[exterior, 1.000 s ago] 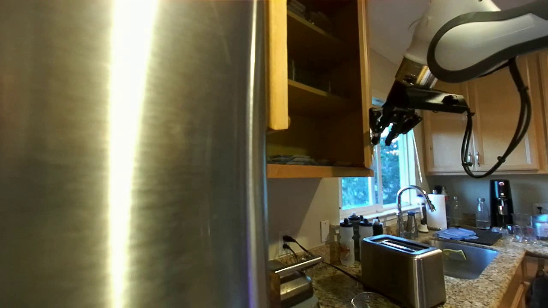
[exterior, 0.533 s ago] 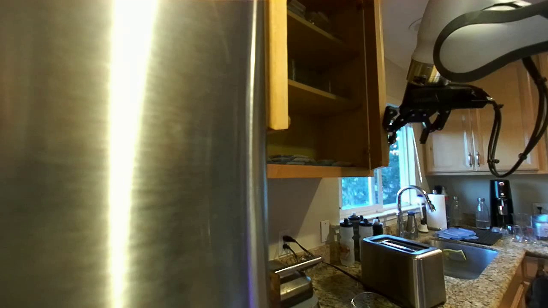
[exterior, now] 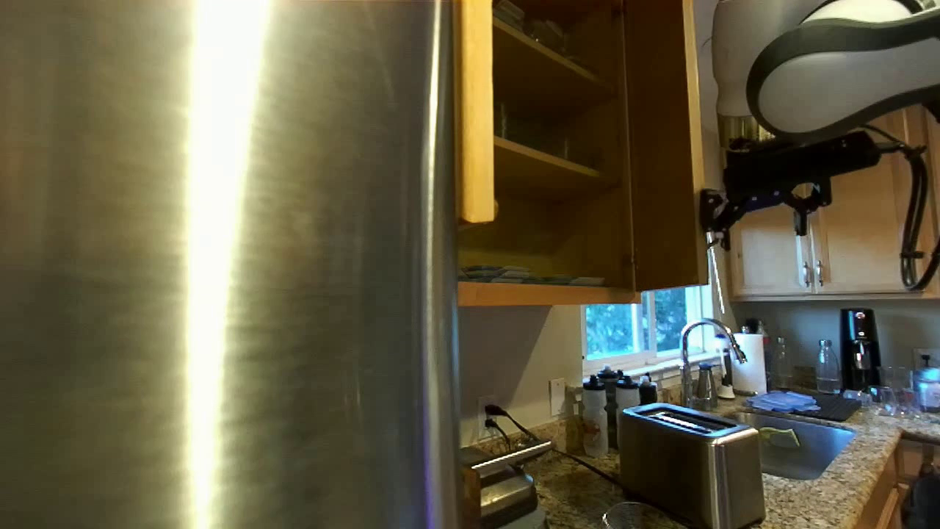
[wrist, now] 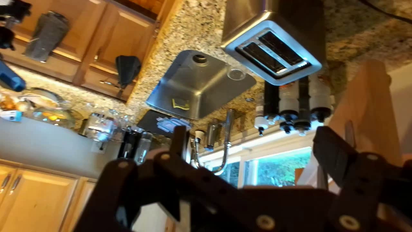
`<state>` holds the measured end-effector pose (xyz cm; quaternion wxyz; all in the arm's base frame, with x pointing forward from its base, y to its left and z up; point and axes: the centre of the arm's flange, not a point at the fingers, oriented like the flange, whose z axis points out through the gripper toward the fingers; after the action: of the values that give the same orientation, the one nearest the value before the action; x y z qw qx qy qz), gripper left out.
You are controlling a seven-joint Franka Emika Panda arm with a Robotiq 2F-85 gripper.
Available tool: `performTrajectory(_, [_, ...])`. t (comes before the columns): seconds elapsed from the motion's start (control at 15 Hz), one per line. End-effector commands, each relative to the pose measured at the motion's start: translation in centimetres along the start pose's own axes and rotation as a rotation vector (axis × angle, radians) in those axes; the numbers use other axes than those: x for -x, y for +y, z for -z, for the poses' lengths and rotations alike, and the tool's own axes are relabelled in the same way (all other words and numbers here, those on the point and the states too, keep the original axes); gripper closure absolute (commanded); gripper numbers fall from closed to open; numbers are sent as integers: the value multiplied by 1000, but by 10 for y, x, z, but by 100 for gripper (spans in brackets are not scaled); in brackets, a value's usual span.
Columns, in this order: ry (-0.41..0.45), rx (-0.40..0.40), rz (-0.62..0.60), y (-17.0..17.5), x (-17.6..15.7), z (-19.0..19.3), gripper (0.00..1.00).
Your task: Open the overhead cabinet doors
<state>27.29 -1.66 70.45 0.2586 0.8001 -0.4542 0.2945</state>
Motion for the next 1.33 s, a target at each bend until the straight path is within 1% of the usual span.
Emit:
performTrajectory(0.0, [-66,129,109,-5,11,-2,0])
performTrajectory(0.07, [-93,140,168,-10,16,-1,0])
performTrajectory(0.2, [-143,95,272,-22,28,5,0])
performTrajectory(0.33, [-170,23,354,-40,42,17,0])
performTrajectory(0.67, [-213,-195,525,-83,71,58,0])
performTrajectory(0.8, [-200,-257,619,-96,74,70,0])
performTrajectory(0.93, [-167,-289,671,-110,66,75,0])
performTrajectory(1.0, [-125,-282,656,-118,59,74,0])
performTrajectory(1.13, [-67,-283,625,-132,40,69,0])
performTrajectory(1.27, [-35,-276,598,-145,24,60,0])
